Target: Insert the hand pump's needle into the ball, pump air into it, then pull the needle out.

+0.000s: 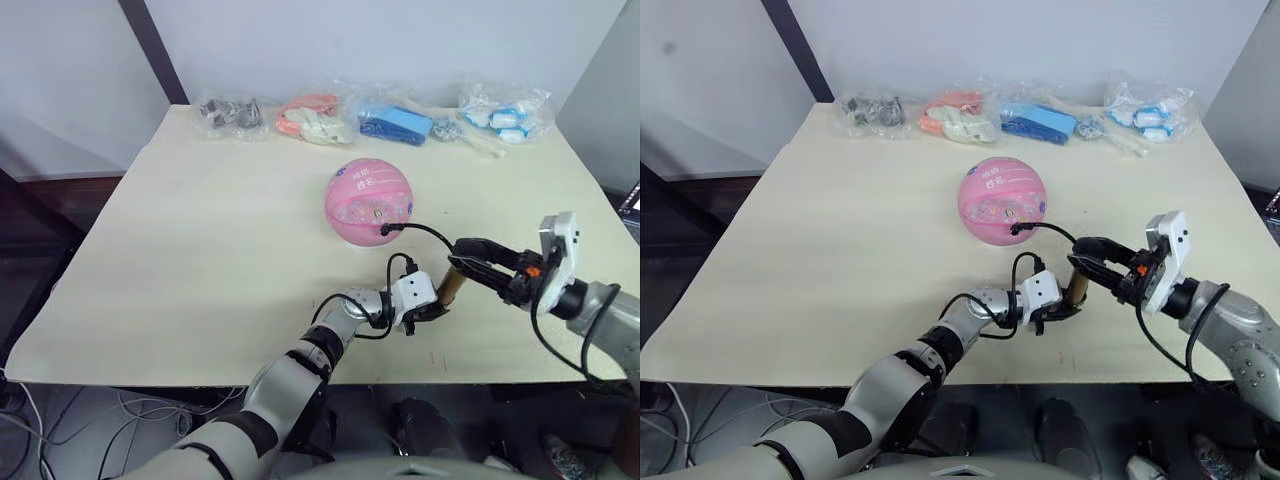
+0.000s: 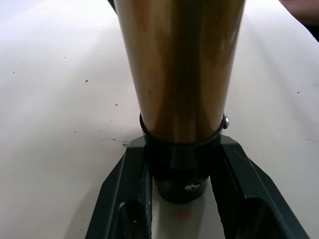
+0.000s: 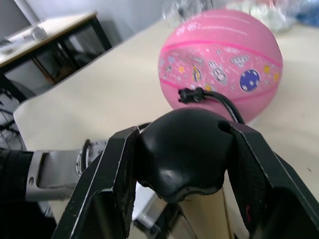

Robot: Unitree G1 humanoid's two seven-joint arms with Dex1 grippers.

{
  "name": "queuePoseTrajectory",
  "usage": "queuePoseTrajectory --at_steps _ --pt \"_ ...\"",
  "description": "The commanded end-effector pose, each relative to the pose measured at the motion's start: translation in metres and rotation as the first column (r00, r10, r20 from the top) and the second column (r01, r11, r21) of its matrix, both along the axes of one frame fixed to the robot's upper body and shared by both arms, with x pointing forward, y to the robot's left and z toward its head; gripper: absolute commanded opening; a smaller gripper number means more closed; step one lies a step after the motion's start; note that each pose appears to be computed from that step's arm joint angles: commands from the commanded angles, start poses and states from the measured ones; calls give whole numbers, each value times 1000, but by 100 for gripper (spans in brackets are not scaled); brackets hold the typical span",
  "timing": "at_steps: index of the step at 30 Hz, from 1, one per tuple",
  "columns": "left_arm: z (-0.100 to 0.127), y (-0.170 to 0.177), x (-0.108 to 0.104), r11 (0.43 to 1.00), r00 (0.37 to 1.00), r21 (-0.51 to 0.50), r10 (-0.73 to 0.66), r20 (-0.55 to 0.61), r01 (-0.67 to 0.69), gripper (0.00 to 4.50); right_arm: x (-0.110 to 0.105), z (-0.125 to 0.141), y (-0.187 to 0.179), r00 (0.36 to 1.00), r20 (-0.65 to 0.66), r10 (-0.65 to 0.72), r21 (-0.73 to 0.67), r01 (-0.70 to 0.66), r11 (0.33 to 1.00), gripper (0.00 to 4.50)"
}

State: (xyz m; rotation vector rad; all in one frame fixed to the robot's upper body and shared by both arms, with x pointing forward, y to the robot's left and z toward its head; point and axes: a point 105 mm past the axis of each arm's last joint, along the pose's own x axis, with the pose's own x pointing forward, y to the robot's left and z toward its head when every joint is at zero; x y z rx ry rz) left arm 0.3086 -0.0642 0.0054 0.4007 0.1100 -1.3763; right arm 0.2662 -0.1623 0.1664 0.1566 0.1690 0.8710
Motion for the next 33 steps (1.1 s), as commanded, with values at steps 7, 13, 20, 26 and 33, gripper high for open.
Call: queuePoseTrajectory --at_steps 7,13,20,26,33 --pt "-38 18 -15 992 994 124 8 -110 6 110 -12 118 -6 968 249 32 44 -44 998 202" --pt "-38 19 -15 992 994 124 10 -112 4 110 -18 160 -13 950 309 32 47 -48 998 202" --pt "-39 19 -15 992 993 125 14 -114 1 110 -19 176 -13 944 328 31 55 -51 997 202" --pt "-39 21 -14 992 993 126 17 -113 -3 110 -12 140 -12 974 227 11 91 -33 995 202" --pt "-40 22 -15 992 994 127 16 -112 -1 110 -8 69 -7 997 75 -7 98 0 995 202"
